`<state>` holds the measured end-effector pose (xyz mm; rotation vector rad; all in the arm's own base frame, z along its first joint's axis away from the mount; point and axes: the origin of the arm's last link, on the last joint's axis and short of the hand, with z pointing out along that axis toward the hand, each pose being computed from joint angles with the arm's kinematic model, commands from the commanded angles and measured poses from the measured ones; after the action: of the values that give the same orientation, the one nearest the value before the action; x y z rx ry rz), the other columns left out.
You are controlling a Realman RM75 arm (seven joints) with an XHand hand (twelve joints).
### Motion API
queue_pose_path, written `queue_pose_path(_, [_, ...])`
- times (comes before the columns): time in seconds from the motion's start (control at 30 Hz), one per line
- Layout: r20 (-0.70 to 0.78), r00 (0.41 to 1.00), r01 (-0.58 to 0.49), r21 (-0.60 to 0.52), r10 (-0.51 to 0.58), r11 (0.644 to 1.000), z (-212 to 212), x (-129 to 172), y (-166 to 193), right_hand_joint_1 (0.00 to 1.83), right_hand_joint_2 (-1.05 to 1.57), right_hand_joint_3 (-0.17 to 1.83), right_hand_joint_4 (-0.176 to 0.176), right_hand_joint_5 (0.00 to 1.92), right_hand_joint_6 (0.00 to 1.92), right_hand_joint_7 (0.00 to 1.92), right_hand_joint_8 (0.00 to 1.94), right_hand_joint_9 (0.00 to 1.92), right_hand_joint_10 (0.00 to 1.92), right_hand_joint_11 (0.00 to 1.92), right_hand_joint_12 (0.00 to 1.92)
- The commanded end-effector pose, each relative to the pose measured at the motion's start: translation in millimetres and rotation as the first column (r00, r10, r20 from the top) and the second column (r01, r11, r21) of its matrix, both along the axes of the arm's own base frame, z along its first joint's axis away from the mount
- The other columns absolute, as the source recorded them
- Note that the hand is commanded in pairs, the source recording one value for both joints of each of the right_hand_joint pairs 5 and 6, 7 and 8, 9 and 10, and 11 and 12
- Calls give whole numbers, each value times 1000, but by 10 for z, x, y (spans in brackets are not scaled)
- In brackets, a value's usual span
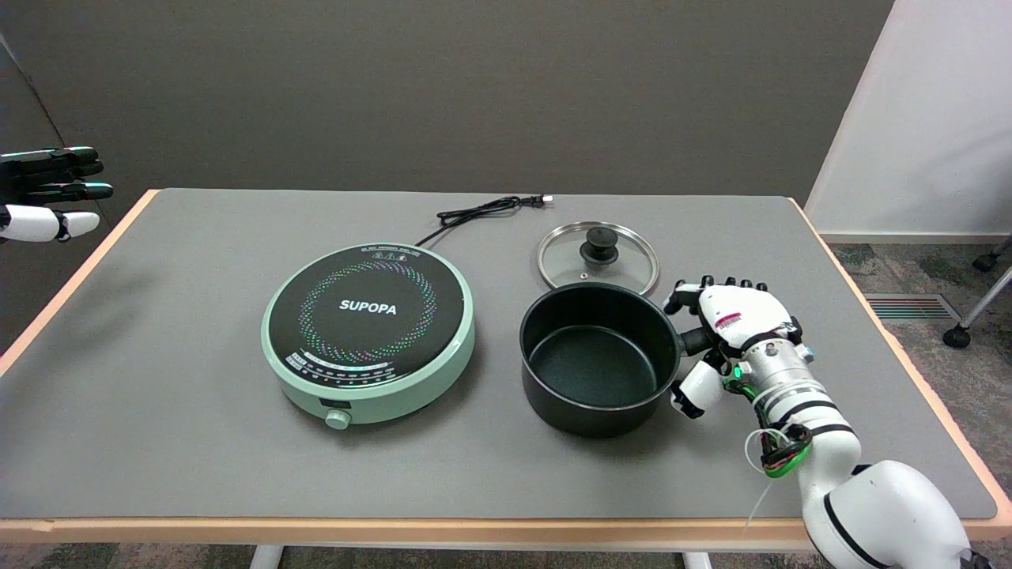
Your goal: Pick up the soup pot.
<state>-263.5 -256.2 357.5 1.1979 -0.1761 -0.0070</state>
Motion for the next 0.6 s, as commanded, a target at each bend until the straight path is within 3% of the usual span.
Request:
queue_pose_path(0.03, [32,999,14,-12,-14,1000,14,-41,8,1117,-267,1595,176,746,746,746,746,746,746,746,746])
queue_pose_path(0.43, [51,998,21,-18,-20,1000,25,-64,19,1148,-192,1572,170,830,830,830,830,830,830,830,830])
queue_pose_path(0.47, [56,998,21,-19,-20,1000,28,-65,19,1153,-180,1551,50,847,847,847,847,847,847,847,847])
queue_pose_path(0.6, [61,998,23,-21,-22,1000,30,-70,22,1155,-135,1483,38,911,911,911,911,911,911,911,911])
